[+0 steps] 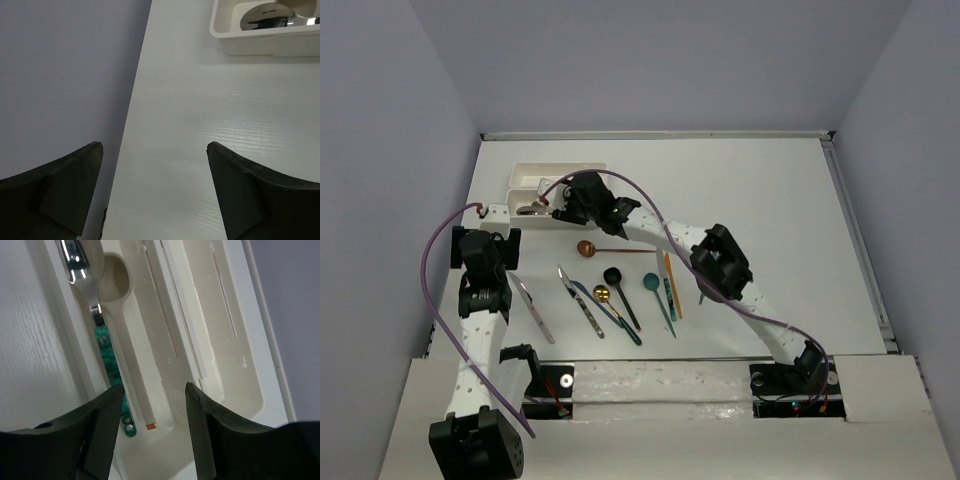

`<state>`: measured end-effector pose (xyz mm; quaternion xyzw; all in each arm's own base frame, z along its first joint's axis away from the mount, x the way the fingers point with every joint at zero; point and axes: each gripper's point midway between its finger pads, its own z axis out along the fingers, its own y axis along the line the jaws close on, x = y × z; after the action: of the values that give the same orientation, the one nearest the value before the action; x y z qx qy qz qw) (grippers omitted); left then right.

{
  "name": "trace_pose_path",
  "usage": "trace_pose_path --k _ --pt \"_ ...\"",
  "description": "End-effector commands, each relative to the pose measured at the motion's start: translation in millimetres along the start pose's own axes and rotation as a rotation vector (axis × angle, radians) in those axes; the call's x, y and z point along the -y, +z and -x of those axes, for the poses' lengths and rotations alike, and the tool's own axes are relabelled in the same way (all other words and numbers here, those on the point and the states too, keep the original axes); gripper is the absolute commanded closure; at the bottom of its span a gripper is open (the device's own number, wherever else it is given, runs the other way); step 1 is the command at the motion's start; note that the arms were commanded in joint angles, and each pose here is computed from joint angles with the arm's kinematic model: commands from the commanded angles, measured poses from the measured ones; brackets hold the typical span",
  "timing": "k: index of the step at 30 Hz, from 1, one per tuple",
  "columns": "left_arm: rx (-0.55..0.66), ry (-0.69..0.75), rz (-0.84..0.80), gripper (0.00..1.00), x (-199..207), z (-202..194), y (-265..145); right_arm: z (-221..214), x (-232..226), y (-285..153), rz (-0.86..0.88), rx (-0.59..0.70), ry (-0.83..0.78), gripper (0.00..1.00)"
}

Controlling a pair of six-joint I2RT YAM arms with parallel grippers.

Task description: Sort the eating utensils into containers

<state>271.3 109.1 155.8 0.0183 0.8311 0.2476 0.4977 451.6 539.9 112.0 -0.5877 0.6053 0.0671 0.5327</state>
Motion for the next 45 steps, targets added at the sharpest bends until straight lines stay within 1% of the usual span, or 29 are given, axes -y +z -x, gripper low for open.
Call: trace_pose_path --k 1,3,5,6,7,8,10,11,12,13,15,17,18,19,20,21,24,28,31,32,33,40,45 --pt "0.032 -0.016 0.001 0.01 -0.4 4.5 0.2 57.8 53.9 -55.9 -0.142 0.042 -0.007 0.40" --pt "0.033 -0.016 -0.001 0.01 -0.1 4.2 0.1 60.4 62.6 -73.6 -0.168 0.017 0.041 0.39" --pt "0.033 -0.015 -0.002 0.01 0.2 4.0 0.0 54.9 71.1 -106.4 -0.201 -0.050 0.105 0.37" --pt "0.033 -0.015 -0.002 0.01 0.2 4.0 0.0 50.4 68.5 -118.2 -0.207 -0.072 0.187 0.35" --pt "0.035 -0.015 0.000 0.01 -0.3 4.5 -0.2 57.0 79.2 -149.5 -0.237 -0.083 0.228 0.34" --pt "0.036 -0.015 -0.001 0.01 0.0 4.3 -0.3 28.3 56.4 -154.5 -0.209 -0.151 0.292 0.32" --pt "0.041 -0.016 -0.006 0.01 0.9 5.1 0.0 17.7 39.5 -172.7 -0.165 -0.165 0.342 0.30" --pt "0.041 -0.016 -0.006 0.01 0.9 5.1 0.0 22.5 36.0 -187.9 -0.140 -0.145 0.361 0.30" --pt "0.043 -0.016 -0.005 0.01 0.6 5.7 -0.1 14.4 23.1 -190.4 -0.097 -0.159 0.365 0.30" --pt "0.045 -0.018 -0.006 0.01 0.8 6.1 -0.3 -0.7 0.5 -190.5 -0.021 -0.190 0.362 0.30" --pt "0.046 -0.017 -0.005 0.01 0.6 6.1 -0.6 -17.0 -15.0 -185.9 0.031 -0.240 0.331 0.31" --pt "0.048 -0.016 -0.001 0.01 -0.1 5.7 -1.6 -23.7 -19.4 -176.9 0.049 -0.271 0.311 0.31" --pt "0.049 -0.015 0.004 0.01 -1.3 5.9 -2.7 -42.9 -26.8 -167.0 0.075 -0.330 0.308 0.32" --pt "0.045 -0.015 0.012 0.01 -2.6 4.5 -3.3 -43.5 -29.1 -161.7 0.090 -0.337 0.304 0.33" --pt "0.044 -0.014 0.014 0.01 -2.9 3.9 -4.0 -39.5 -20.1 -156.6 0.096 -0.320 0.311 0.33" --pt "0.042 -0.013 0.013 0.01 -2.7 2.7 -5.0 -46.9 -18.3 -152.9 0.107 -0.334 0.298 0.33" --pt "0.030 -0.007 0.006 0.01 0.1 -3.7 -5.0 -60.4 -36.3 -138.0 0.184 -0.352 0.249 0.33" --pt "0.033 -0.006 0.001 0.01 1.1 -3.3 -4.9 -59.2 -49.8 -132.6 0.256 -0.327 0.241 0.31" --pt "0.033 -0.005 -0.001 0.01 1.6 -3.9 -4.8 -66.1 -51.7 -124.4 0.248 -0.344 0.239 0.30" --pt "0.033 -0.005 -0.001 0.01 1.6 -3.9 -4.8 -74.7 -51.1 -119.7 0.246 -0.360 0.244 0.30" --pt "0.031 -0.005 -0.001 0.01 1.9 -4.5 -4.7 -73.1 -50.8 -117.0 0.248 -0.355 0.247 0.30" --pt "0.027 -0.004 -0.003 0.01 2.2 -4.7 -3.9 -87.0 -76.3 -103.0 0.338 -0.360 0.247 0.31" --pt "0.022 -0.003 -0.002 0.01 2.2 -5.4 -2.9 -90.2 -86.1 -96.2 0.378 -0.356 0.249 0.32"
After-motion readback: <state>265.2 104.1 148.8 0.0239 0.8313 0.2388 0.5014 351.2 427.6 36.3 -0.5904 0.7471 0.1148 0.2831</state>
